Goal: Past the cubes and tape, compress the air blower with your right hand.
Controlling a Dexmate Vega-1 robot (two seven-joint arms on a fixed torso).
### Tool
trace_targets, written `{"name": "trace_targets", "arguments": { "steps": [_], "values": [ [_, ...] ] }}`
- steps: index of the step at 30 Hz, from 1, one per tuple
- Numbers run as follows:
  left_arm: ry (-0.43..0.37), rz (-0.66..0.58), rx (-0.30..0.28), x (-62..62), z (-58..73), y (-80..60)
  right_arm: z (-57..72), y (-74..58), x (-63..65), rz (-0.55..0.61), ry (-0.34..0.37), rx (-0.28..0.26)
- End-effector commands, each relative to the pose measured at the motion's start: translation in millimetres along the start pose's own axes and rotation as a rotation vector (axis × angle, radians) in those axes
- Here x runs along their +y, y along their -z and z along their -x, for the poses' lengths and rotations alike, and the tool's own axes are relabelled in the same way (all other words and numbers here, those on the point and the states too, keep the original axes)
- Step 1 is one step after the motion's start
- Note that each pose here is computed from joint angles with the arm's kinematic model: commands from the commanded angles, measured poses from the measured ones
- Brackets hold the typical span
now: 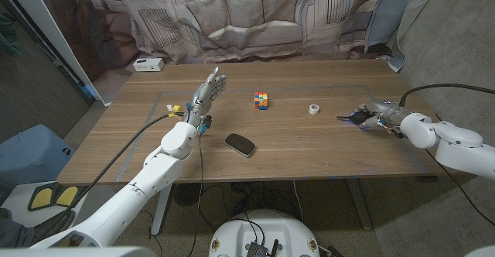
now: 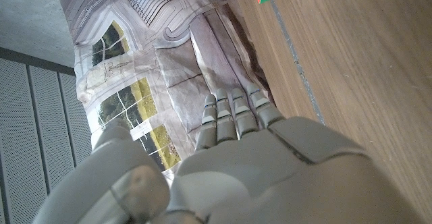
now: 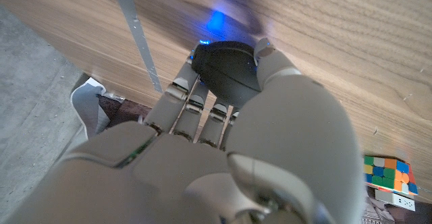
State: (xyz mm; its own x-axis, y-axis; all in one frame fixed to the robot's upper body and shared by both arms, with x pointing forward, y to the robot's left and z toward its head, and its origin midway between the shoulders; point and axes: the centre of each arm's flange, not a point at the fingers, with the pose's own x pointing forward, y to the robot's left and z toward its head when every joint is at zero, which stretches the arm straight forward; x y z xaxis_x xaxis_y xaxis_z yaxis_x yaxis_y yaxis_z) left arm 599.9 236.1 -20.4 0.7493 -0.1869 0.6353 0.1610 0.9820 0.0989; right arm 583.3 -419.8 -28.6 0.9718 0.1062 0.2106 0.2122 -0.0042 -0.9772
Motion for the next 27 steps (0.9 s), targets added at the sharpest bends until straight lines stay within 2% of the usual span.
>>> {"name": "trace_targets", "arguments": {
  "steps": [1, 15, 27],
  "values": [
    [0.002, 0.008, -0.007, 1.6, -2.3, 1.0, 5.3, -0.2, -2.3, -0.03, 0.03, 0.012],
    [0.006, 0.011, -0.009, 5.5, -5.8, 2.0, 12.7, -1.5, -5.8, -0.112, 0.087, 0.036],
    [0.004, 0.01, -0.017, 11.1, -5.8, 1.7, 18.3, -14.3, -13.0, -0.14, 0.154, 0.025]
  ]
}}
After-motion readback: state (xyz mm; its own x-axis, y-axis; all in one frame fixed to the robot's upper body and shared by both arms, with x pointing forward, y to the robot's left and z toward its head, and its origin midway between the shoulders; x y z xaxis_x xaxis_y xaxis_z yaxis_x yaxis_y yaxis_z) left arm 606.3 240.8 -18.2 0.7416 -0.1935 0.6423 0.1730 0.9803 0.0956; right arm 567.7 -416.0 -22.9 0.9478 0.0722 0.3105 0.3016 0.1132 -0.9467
